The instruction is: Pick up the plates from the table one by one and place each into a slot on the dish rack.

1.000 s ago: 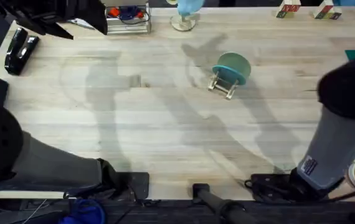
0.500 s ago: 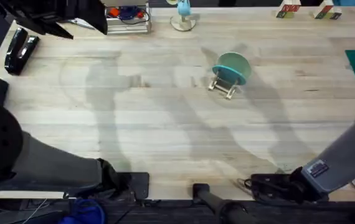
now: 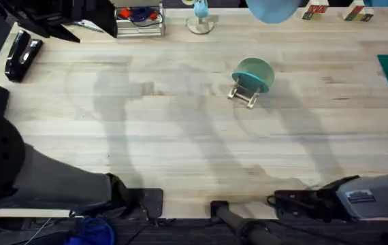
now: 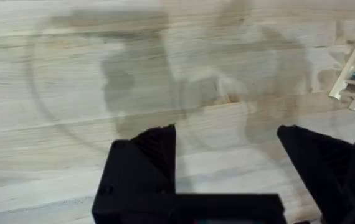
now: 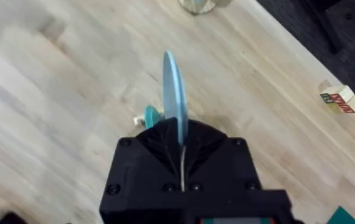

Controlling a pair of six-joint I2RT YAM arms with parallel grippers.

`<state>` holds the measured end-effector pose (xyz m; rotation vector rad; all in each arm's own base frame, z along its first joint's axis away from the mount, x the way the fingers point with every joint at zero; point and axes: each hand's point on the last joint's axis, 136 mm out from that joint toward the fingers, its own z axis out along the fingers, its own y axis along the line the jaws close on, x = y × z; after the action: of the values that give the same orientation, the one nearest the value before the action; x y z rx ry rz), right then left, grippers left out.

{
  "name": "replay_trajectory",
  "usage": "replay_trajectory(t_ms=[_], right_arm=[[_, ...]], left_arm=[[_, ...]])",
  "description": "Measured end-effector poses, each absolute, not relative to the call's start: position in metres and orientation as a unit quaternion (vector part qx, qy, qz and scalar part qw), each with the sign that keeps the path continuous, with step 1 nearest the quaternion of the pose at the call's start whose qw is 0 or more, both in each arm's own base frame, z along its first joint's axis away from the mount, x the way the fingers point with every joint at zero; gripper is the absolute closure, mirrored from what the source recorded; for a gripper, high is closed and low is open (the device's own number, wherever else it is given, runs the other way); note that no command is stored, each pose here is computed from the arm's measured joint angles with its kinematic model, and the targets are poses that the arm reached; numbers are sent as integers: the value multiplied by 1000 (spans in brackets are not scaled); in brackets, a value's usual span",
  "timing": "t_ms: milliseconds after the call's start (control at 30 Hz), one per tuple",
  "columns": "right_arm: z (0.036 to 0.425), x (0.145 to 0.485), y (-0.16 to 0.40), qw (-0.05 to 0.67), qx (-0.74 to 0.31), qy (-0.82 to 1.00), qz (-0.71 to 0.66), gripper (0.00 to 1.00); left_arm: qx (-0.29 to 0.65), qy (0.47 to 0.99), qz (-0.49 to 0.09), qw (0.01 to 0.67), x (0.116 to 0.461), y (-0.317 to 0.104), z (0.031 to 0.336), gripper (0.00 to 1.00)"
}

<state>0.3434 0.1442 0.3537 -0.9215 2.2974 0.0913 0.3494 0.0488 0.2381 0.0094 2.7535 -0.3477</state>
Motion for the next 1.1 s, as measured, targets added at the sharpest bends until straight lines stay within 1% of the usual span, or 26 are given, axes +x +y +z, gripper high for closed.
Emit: replay_trajectory(t_ms=[400,533,700,833,967,1100], right_arm=[[366,283,124,350,-426,834,5,970],[354,263,126,324,-469,821,3,970],[338,252,144,299,-517,802,11,970],[334,244,156,294,-543,786,16,970],[333,240,160,291,-553,781,8,970],[333,240,160,289,-538,792,5,970]], left_arm=[[4,975,-122,185,351,49,239,6],[4,975,-122,185,351,49,239,6],[4,975,-122,185,351,49,239,7],[4,975,-122,185,351,49,239,6],[4,975,-122,186,351,49,239,8],[4,975,-122,185,351,49,239,6]])
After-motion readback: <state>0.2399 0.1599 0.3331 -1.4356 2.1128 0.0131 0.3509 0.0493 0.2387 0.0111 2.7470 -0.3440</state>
